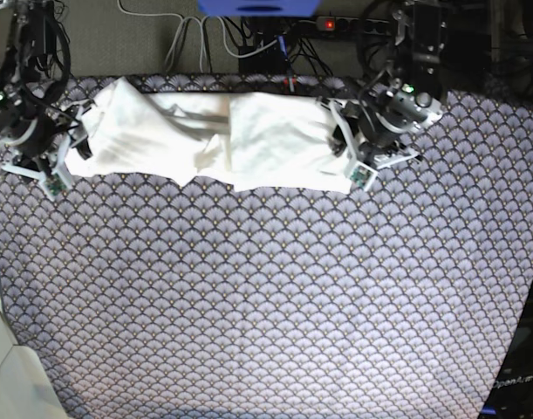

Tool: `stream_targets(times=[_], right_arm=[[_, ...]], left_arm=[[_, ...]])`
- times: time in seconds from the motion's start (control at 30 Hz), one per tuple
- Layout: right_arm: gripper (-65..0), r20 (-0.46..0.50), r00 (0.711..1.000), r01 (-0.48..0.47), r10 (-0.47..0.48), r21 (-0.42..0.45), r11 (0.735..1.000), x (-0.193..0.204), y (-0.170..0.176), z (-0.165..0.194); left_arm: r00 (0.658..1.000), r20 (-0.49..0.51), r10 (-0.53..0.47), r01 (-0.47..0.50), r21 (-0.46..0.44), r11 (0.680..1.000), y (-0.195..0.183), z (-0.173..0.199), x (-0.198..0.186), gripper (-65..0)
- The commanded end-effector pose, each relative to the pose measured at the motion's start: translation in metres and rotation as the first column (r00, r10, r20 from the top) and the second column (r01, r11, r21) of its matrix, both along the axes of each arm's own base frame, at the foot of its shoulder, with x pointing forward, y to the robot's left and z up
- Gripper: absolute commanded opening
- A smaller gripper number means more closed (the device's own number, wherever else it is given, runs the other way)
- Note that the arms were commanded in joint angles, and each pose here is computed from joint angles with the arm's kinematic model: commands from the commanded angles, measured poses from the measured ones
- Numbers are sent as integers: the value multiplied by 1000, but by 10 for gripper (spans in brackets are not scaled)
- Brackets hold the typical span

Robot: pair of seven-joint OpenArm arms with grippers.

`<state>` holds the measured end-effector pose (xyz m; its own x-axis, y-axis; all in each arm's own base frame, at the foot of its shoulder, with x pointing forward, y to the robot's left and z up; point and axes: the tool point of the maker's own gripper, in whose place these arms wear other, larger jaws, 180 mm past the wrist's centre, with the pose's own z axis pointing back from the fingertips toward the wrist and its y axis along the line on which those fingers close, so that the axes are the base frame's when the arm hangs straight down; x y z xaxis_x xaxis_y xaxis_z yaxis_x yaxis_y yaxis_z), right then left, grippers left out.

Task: Fold the T-shirt properly
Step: 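Grasp both ends of the shortened bundle with both grippers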

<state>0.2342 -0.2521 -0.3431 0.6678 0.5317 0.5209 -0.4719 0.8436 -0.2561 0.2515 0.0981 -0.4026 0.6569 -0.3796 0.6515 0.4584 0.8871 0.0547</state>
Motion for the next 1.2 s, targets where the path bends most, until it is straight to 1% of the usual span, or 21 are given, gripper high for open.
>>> stream_targets(times=[0.0, 0.1, 0.2, 0.33, 0.4, 0.6, 0.9, 1.0, 1.17], right_arm=[[-309, 27, 1000, 11, -10, -18, 1000, 4, -10, 11], [-309, 16, 1000, 24, -25, 26, 999, 1, -7, 11], [-309, 11, 999, 32, -33, 46, 998, 0, -2, 8], [-309, -21, 998, 64, -63, 86, 994, -3, 0, -7], [-309, -56, 995, 89, -84, 100, 991, -8, -4, -19], [-309, -85, 989, 133, -122, 145, 980, -5, -12, -37], [-309, -100, 985, 160, -144, 181, 970, -8, -15, -50], [-309, -119, 981, 172, -152, 185, 968, -11, -17, -56], [-309, -113, 982, 170, -151, 183, 968, -10, -20, -55]], left_arm=[[998, 57, 8, -7, -10, 1000, 2, 16, 10, -470], [995, 98, 14, -11, -27, 1000, 2, 32, 15, -470], [990, 138, 16, -12, -33, 999, 1, 46, 19, -470], [985, 172, 14, -8, -37, 999, -1, 58, 22, -470], [985, 171, 14, -8, -37, 999, -1, 58, 21, -470], [988, 153, 14, -11, -24, 1000, 3, 52, 17, -470], [985, 142, 102, -105, 14, 994, 42, 47, 13, -470], [988, 113, 107, -110, 26, 994, 49, 36, 12, -470], [992, 49, 119, -120, 24, 992, 52, 14, 5, -470]])
